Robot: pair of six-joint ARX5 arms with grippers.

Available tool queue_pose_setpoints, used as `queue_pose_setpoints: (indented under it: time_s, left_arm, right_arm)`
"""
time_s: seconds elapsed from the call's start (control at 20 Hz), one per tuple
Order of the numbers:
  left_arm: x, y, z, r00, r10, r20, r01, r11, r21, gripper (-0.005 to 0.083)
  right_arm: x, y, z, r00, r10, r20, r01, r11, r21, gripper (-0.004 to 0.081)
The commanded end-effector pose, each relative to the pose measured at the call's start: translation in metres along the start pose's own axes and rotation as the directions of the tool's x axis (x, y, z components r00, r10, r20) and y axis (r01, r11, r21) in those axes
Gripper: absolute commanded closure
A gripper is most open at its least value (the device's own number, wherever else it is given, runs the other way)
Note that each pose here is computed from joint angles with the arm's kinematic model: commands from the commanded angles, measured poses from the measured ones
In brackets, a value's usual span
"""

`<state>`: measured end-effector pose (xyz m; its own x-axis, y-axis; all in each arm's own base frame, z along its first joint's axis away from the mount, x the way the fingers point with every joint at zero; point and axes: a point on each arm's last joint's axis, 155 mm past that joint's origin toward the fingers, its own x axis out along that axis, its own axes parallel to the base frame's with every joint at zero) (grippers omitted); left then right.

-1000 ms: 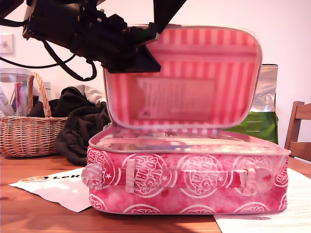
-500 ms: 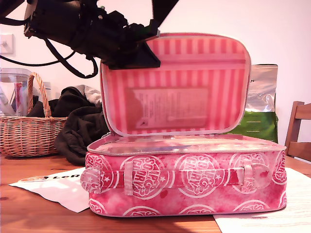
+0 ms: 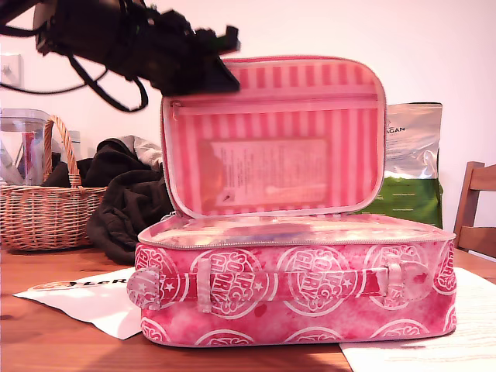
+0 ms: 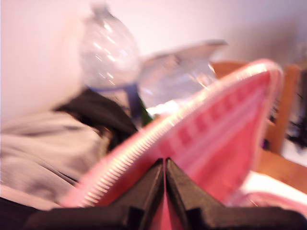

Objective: Open the zipper in the zip bag in front of you

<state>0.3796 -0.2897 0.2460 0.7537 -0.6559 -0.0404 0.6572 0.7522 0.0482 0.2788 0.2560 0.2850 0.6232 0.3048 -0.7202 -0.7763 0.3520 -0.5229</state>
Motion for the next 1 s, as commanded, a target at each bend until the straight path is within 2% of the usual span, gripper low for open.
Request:
queue_pose_setpoints:
  time_s: [0.0, 0.25, 0.4, 0.55, 0.75, 0.95]
  left_arm:
    - [0.005, 0.008, 0.001, 1.0, 0.016, 0.003, -0.016, 1.0, 0.008, 0.0795]
    - [0.025, 0.02, -0.022, 0.999, 0.022, -0.049, -0.022, 1.0, 0.001, 0.0795]
    - [0.038, 0.026, -0.035, 0.997, 0.029, -0.077, -0.026, 0.999, 0.043, 0.0795]
    - [0.046, 0.041, -0.052, 0.99, 0.052, -0.127, -0.048, 0.998, 0.038, 0.0795]
    - [0.05, 0.058, -0.076, 0.98, 0.078, -0.182, -0.074, 0.997, 0.028, 0.0795]
    - [0.048, 0.059, -0.096, 0.968, 0.061, -0.244, -0.061, 0.998, 0.009, 0.0795]
  right_arm:
    - [0.006, 0.007, -0.002, 0.999, 0.031, -0.011, -0.031, 0.999, 0.013, 0.078]
    - [0.005, 0.015, -0.003, 0.997, 0.073, -0.01, -0.072, 0.997, 0.031, 0.078]
    - [0.004, 0.02, -0.012, 0.995, 0.093, -0.048, -0.092, 0.995, 0.03, 0.078]
    - [0.004, 0.023, -0.017, 0.992, 0.104, -0.068, -0.102, 0.994, 0.03, 0.078]
    - [0.004, 0.023, -0.017, 0.993, 0.102, -0.065, -0.1, 0.995, 0.03, 0.078]
    - [0.004, 0.021, -0.015, 0.994, 0.097, -0.057, -0.096, 0.995, 0.032, 0.078]
